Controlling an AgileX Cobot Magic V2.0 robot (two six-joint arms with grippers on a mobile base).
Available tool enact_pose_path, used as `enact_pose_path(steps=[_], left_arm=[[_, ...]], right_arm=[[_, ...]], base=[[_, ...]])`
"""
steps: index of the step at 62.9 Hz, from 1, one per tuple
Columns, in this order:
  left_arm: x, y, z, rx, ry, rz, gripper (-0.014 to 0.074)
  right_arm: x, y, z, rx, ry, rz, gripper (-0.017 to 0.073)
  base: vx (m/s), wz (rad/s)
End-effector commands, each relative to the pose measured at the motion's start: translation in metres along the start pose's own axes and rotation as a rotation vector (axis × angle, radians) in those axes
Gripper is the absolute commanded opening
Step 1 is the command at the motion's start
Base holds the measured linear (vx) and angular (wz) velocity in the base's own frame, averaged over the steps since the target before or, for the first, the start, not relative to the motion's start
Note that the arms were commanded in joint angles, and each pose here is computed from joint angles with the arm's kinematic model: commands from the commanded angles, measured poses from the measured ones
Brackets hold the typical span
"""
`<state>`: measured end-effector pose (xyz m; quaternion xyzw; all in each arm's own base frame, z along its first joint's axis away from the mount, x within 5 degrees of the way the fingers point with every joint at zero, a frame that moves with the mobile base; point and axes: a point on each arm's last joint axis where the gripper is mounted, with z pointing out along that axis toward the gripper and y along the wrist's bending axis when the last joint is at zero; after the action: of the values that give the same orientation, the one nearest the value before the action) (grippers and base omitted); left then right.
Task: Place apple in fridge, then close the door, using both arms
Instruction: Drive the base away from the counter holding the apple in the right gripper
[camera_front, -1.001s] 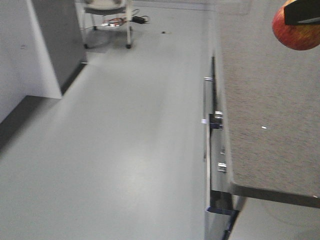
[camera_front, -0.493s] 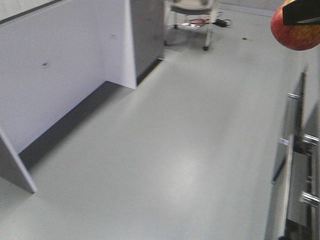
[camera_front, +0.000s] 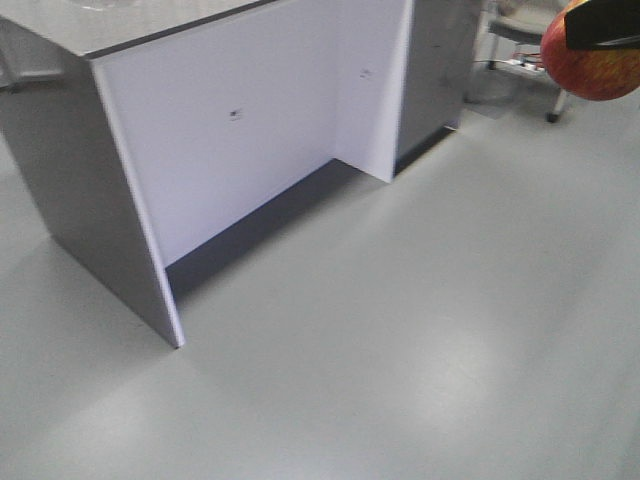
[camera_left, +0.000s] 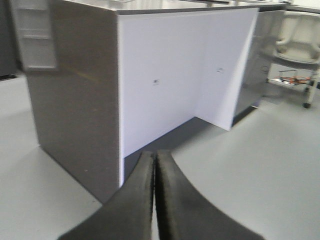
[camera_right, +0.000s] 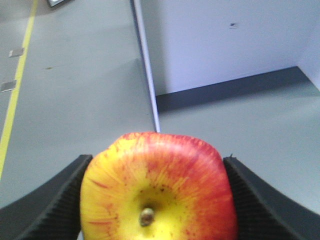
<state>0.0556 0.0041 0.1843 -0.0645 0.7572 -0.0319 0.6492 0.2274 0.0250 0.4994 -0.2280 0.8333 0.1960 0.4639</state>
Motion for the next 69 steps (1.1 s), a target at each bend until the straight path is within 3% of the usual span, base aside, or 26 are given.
enact_pose_path(steps=[1, 69], left_arm=[[0.0026, -0.0017, 0.001, 0.032, -0.051, -0.002, -0.0006], [0.0026, -0.0017, 0.001, 0.032, -0.051, -0.002, -0.0006]], right_arm=[[-0.0082, 0.0126, -0.0143, -0.021, -0.067, -0.025, -0.0006], [-0.0082, 0.0126, -0.0143, -0.021, -0.067, -0.025, -0.0006]], base=[[0.03, 0.47], [0.05, 0.44]])
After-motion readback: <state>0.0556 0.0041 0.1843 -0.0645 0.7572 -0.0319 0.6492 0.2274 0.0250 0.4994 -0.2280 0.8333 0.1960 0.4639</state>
